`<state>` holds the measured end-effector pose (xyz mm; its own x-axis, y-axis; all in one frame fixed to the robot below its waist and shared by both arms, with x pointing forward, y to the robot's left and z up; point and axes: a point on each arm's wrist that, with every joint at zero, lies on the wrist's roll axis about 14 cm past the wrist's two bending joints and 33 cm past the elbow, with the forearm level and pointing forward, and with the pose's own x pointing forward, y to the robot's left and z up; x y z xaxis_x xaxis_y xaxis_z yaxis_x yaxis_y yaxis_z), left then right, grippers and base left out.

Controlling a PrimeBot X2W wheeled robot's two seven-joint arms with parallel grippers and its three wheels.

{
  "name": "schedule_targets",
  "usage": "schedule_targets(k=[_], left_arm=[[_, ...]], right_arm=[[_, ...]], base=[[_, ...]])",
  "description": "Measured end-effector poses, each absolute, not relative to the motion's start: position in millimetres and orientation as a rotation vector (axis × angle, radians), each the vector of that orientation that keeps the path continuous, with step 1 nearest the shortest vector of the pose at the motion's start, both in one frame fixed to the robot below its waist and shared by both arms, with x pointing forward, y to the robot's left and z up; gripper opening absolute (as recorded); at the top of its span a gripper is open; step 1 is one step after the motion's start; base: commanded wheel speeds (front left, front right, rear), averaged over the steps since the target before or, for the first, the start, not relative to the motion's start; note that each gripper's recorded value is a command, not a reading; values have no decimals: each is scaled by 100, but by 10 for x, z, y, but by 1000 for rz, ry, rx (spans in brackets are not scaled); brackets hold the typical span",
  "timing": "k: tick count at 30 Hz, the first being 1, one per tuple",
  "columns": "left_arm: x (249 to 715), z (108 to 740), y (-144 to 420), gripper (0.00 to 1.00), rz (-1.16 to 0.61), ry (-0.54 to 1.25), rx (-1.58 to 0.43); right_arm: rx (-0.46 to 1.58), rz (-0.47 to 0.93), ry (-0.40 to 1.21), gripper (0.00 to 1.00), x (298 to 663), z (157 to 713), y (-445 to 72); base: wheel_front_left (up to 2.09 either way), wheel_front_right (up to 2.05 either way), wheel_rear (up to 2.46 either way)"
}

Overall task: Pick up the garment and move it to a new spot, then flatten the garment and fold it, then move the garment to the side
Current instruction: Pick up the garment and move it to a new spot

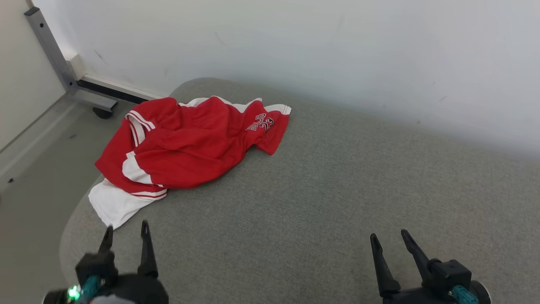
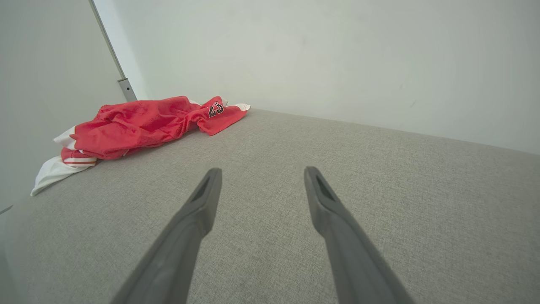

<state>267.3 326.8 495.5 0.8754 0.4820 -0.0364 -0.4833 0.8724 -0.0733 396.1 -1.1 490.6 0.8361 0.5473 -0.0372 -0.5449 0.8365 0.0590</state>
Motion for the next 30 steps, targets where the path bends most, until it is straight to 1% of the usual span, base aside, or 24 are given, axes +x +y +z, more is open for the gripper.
schedule_targets(k=[6, 15, 22, 27, 30], left_arm=[[3186, 5227, 3215, 100, 419, -18, -55], [4071, 5435, 3271, 100, 324, 79, -50], [4472, 5089, 3414, 100, 341, 301, -130], [4717, 4795, 3305, 100, 332, 416, -200], [4865, 4657, 3216, 100, 328, 462, -207]], right_arm=[[32, 570, 17, 100, 4012, 5027, -41], [11, 555, -29, 100, 4106, 5268, -106], [0, 496, -5, 100, 4154, 5219, -368], [-11, 431, 41, 100, 4181, 5072, -643], [-13, 409, 66, 100, 4179, 4988, -742]], base=[[0, 0, 0], [0, 0, 0], [0, 0, 0], [0, 0, 0], [0, 0, 0]])
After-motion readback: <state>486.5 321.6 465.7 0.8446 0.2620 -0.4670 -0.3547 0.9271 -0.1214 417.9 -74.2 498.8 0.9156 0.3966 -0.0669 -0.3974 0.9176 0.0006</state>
